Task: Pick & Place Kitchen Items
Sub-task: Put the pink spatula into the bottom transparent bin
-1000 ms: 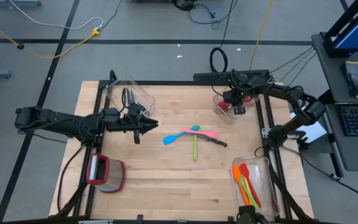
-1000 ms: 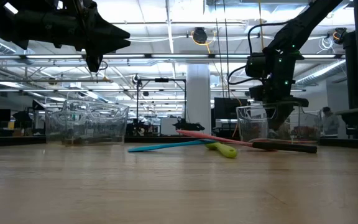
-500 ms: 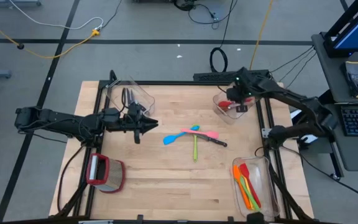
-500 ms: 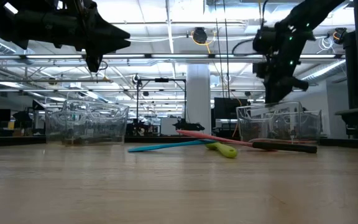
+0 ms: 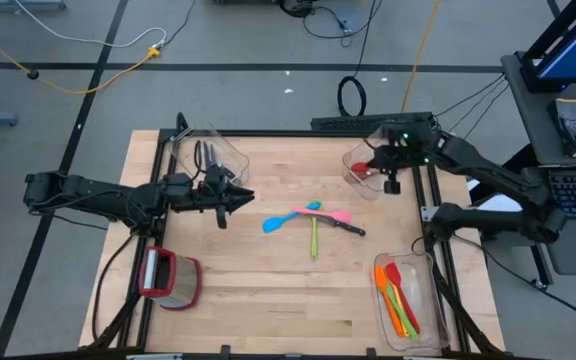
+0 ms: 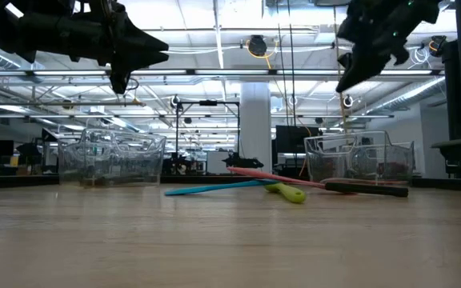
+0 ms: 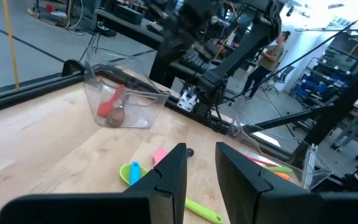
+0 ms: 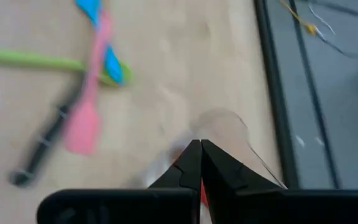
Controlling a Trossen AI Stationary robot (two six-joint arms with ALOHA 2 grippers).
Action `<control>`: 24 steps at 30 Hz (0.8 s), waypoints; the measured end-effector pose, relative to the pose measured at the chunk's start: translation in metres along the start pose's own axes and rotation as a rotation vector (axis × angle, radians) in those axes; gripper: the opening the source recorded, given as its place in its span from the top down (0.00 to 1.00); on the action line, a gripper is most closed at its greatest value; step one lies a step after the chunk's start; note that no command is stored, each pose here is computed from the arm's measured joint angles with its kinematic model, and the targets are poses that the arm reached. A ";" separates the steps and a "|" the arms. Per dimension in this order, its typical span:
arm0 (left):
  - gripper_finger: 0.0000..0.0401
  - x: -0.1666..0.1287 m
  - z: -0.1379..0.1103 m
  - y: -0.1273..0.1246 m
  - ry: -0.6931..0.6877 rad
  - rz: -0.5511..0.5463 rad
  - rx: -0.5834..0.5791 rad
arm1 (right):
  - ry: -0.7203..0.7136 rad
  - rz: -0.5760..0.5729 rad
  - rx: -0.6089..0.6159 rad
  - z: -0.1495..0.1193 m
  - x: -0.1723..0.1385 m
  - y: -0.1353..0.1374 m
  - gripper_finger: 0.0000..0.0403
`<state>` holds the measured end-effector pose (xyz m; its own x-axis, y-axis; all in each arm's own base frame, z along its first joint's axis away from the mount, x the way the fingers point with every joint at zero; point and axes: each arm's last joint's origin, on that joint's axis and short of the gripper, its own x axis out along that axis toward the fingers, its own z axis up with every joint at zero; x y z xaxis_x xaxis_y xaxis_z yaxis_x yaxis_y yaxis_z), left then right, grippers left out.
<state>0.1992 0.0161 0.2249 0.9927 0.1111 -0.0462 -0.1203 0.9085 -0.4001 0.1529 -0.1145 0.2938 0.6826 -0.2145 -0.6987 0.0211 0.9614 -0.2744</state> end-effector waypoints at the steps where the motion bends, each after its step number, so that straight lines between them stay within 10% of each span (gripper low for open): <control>1: 0.78 0.000 0.000 0.000 -0.004 0.001 -0.005 | -0.036 0.025 0.009 0.003 -0.003 0.003 1.00; 24: 0.78 0.000 0.004 0.000 -0.058 0.036 0.006 | -0.472 0.370 -0.064 0.040 -0.052 0.068 1.00</control>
<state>0.1991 0.0176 0.2287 0.9860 0.1666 -0.0072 -0.1559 0.9058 -0.3940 0.1478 -0.0313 0.3376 0.8871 0.2464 -0.3902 -0.3138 0.9421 -0.1186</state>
